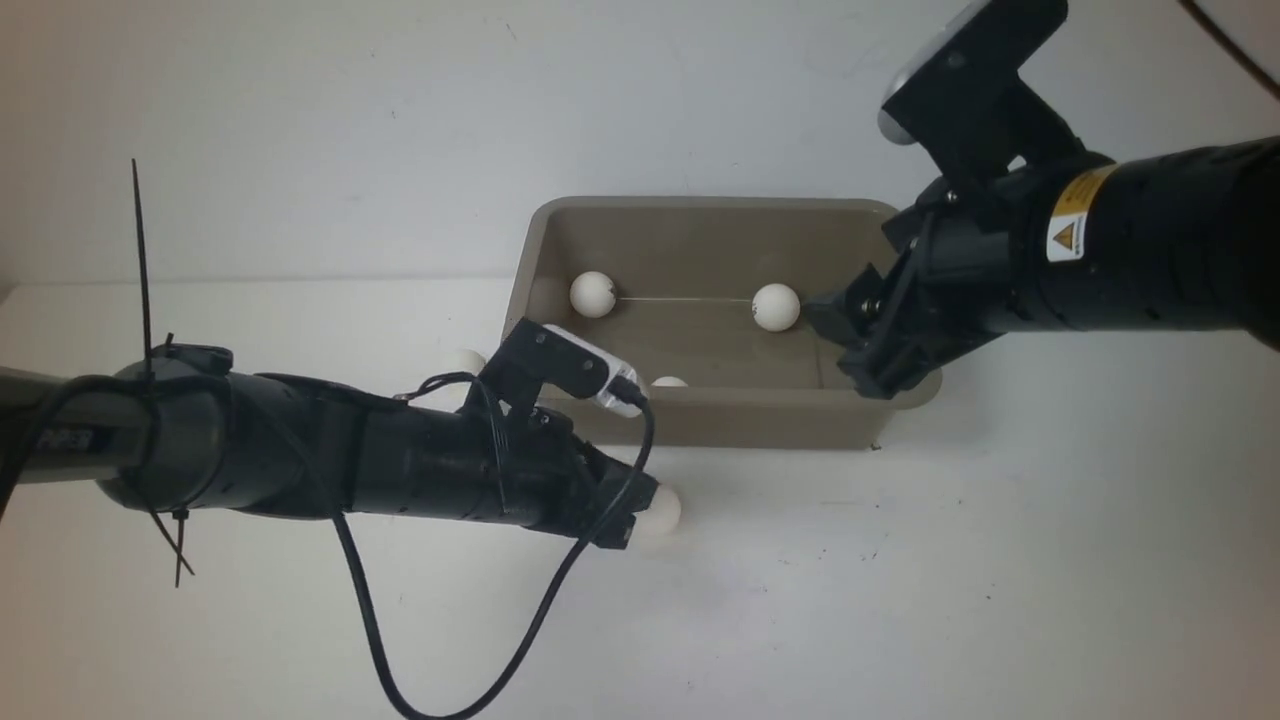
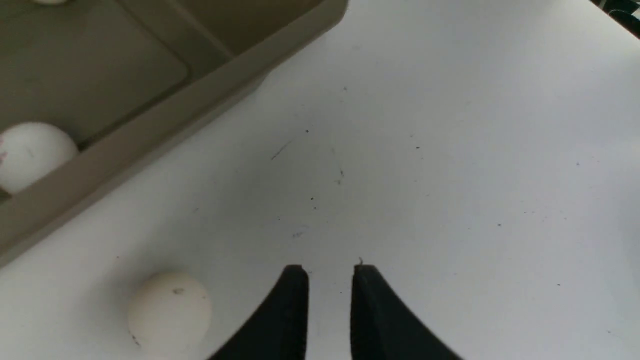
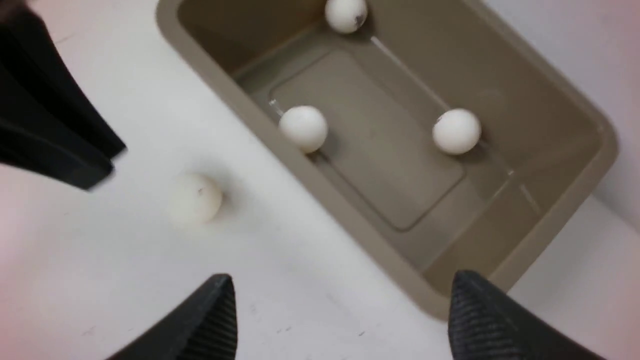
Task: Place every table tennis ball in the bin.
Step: Use the left arm to clamp the table tennis ball closest to it
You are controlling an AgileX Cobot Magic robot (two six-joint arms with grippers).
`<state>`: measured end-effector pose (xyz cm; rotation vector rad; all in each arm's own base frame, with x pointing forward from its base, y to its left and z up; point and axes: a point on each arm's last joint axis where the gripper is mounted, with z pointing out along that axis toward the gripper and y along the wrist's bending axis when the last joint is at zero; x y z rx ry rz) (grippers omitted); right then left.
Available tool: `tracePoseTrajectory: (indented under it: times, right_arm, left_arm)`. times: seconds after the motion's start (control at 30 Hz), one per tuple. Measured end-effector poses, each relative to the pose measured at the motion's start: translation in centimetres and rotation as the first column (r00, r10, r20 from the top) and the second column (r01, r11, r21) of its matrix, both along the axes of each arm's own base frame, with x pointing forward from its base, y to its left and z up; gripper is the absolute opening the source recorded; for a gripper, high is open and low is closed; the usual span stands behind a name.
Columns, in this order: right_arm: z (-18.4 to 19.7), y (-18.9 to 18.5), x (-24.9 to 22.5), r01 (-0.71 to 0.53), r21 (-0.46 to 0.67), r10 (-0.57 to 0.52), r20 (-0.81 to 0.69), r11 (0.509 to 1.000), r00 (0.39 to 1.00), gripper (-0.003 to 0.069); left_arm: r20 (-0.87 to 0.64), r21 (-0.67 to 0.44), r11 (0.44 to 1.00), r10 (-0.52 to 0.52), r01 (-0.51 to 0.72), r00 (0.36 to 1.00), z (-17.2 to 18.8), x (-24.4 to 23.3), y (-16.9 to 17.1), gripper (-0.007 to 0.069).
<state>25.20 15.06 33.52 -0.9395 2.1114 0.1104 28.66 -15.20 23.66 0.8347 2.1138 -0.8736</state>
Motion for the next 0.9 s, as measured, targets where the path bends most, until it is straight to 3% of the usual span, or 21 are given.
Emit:
tracePoseTrajectory:
  times: [0.3, 0.57, 0.9]
  right_arm:
    - [-1.1, 0.9, -0.6, -0.024, 0.061, 0.033, -0.159, 0.998, 0.987, 0.0514]
    - [-6.4, 3.6, 1.5, -0.11, 0.084, 0.132, -0.334, 0.99, 0.933, 0.0514]
    - [-6.8, 4.0, 2.3, -0.14, 0.084, 0.158, -0.261, 0.987, 0.952, 0.0514]
  left_arm:
    - [0.191, 0.007, 1.0, 0.027, -0.029, 0.981, 6.9, -3.7, 1.7, 0.0398]
    - [0.275, 0.079, 0.99, 0.093, -0.119, 0.957, 8.8, -5.0, 3.1, 0.0417]
    - [0.204, 0.085, 0.993, 0.065, -0.084, 0.977, 8.1, -5.0, 2.8, 0.0417]
